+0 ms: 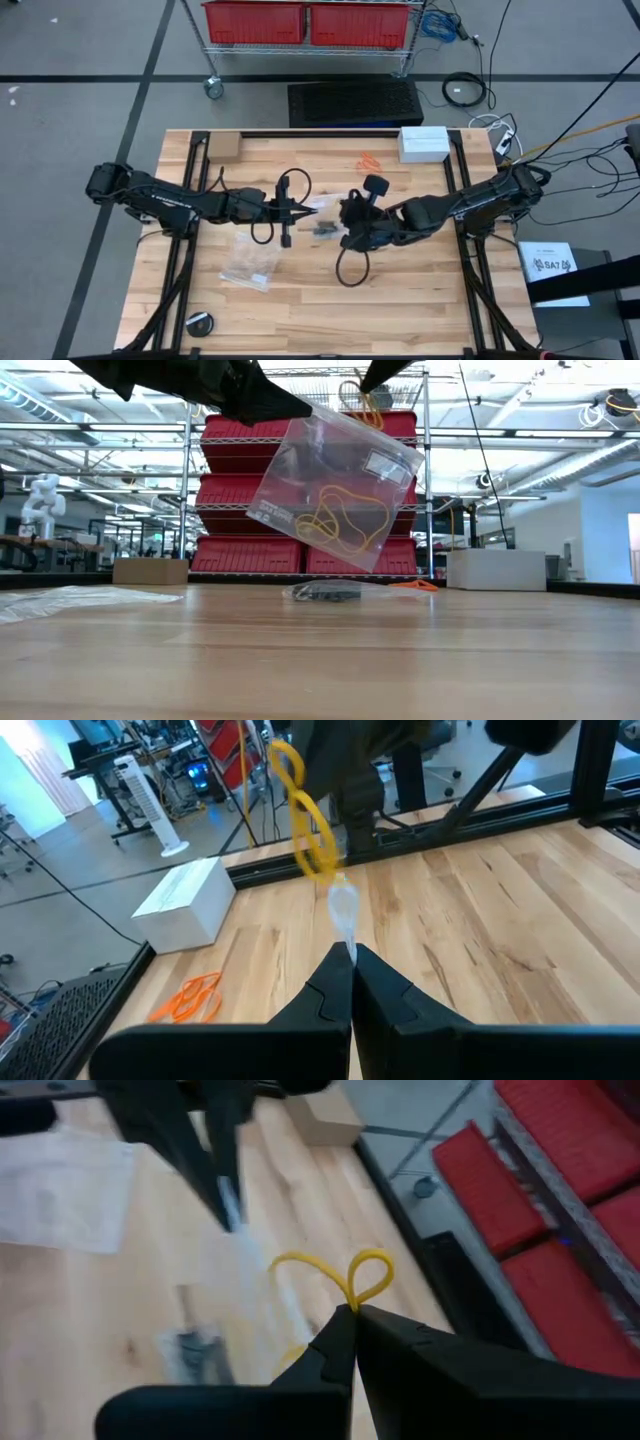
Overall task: Sort rubber bands
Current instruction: Put the yellow rubber band into the open transparent zip bag
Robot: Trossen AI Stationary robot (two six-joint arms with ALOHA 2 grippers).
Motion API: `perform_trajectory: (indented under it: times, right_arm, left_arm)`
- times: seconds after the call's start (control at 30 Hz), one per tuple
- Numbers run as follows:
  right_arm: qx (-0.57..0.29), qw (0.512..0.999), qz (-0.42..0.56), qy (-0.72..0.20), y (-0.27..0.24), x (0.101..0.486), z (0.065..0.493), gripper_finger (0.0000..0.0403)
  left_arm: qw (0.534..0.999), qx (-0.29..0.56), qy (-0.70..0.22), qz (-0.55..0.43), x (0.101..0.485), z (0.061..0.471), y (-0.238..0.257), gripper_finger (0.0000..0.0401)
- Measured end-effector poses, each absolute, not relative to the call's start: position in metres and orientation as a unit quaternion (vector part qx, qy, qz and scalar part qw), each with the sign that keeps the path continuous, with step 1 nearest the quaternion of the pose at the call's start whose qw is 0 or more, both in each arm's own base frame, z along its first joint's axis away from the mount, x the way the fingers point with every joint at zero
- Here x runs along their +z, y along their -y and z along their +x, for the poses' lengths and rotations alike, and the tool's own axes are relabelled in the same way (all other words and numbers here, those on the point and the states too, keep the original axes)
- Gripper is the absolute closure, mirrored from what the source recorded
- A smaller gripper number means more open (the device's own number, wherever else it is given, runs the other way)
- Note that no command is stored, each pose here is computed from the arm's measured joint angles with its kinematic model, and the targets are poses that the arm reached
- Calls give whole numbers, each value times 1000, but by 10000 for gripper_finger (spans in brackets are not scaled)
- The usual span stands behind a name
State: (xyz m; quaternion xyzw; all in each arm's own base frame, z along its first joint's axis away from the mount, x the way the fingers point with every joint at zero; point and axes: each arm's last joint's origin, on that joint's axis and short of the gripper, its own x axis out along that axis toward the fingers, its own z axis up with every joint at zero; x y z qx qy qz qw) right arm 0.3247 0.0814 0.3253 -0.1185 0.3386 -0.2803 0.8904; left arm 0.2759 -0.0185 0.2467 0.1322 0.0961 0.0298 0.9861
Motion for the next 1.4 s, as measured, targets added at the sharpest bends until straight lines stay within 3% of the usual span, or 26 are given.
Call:
perform_trajectory:
  times: [1.0, 1.4]
  right_arm:
    - [-262, 889, -84, -366, -89, 302, 339, 403]
    - [-237, 885, -45, -397, -60, 299, 349, 403]
  left_arm:
    - [986, 35, -94, 131, 247, 276, 18, 401]
    - [986, 37, -93, 131, 247, 276, 18, 401]
